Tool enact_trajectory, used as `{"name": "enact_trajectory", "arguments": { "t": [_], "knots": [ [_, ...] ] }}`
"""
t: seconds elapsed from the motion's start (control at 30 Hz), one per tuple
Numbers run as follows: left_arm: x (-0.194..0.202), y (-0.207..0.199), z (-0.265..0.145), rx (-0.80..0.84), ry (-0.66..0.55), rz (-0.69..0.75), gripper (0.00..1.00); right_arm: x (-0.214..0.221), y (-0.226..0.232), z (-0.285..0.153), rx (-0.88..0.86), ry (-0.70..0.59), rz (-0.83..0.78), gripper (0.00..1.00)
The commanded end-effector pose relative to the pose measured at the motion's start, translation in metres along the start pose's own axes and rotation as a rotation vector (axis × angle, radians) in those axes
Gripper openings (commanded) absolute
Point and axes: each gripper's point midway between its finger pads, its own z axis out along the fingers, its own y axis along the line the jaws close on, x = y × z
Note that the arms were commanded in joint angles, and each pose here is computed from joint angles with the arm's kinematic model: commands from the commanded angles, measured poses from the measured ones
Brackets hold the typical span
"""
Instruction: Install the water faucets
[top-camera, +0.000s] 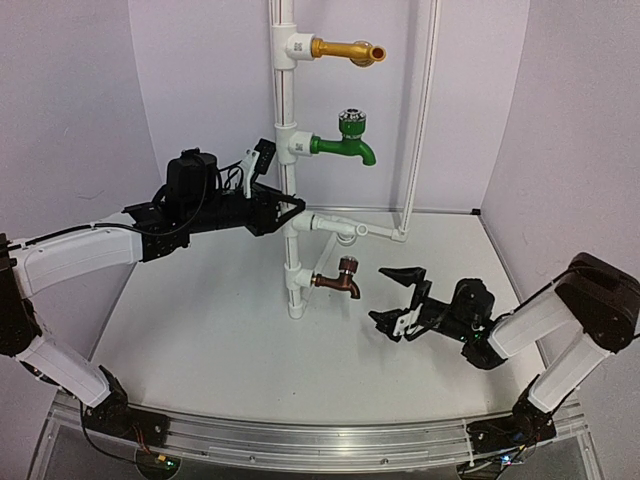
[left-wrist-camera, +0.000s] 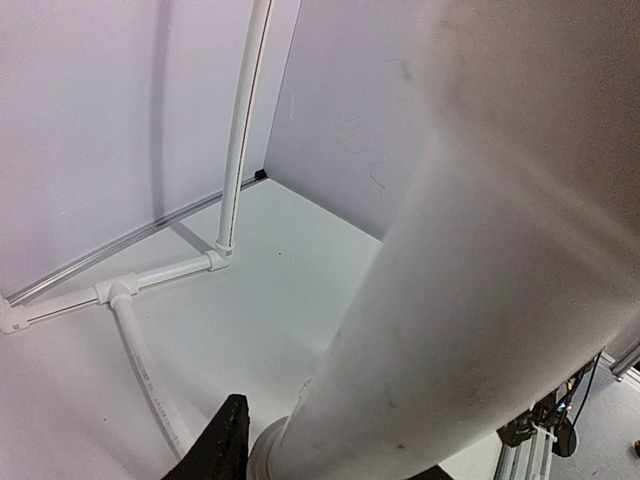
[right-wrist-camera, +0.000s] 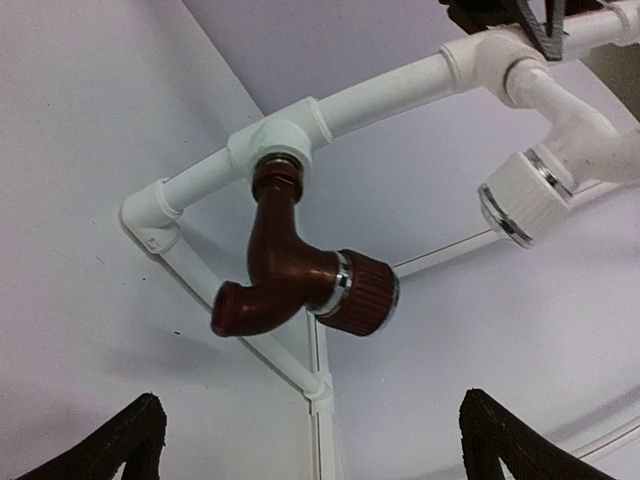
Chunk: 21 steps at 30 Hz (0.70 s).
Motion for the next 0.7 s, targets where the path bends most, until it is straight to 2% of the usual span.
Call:
{"name": "enact_trajectory", "arguments": {
  "t": [0.0, 0.17, 0.33, 0.67],
  "knots": [
    [0.003, -0.024, -0.006, 0.084, 0.043, -0.219, 0.00, -0.020, -0.039, 0.000, 0.262, -0.032, -0.212, 0.98],
    [0.002, -0.024, -0.009, 0.082, 0.038, -0.215, 0.00, -0.027, -0.028, 0.007, 0.304, -0.035, -0.279, 0.98],
    [0.002, -0.024, -0.010, 0.079, 0.040, -0.211, 0.00, -0.033, -0.028, 0.010, 0.316, -0.045, -0.275, 0.98],
    [0.001, -0.025, -0.010, 0.083, 0.042, -0.200, 0.00, -0.046, -0.065, -0.009, 0.419, -0.049, -0.274, 0.98]
  ]
}}
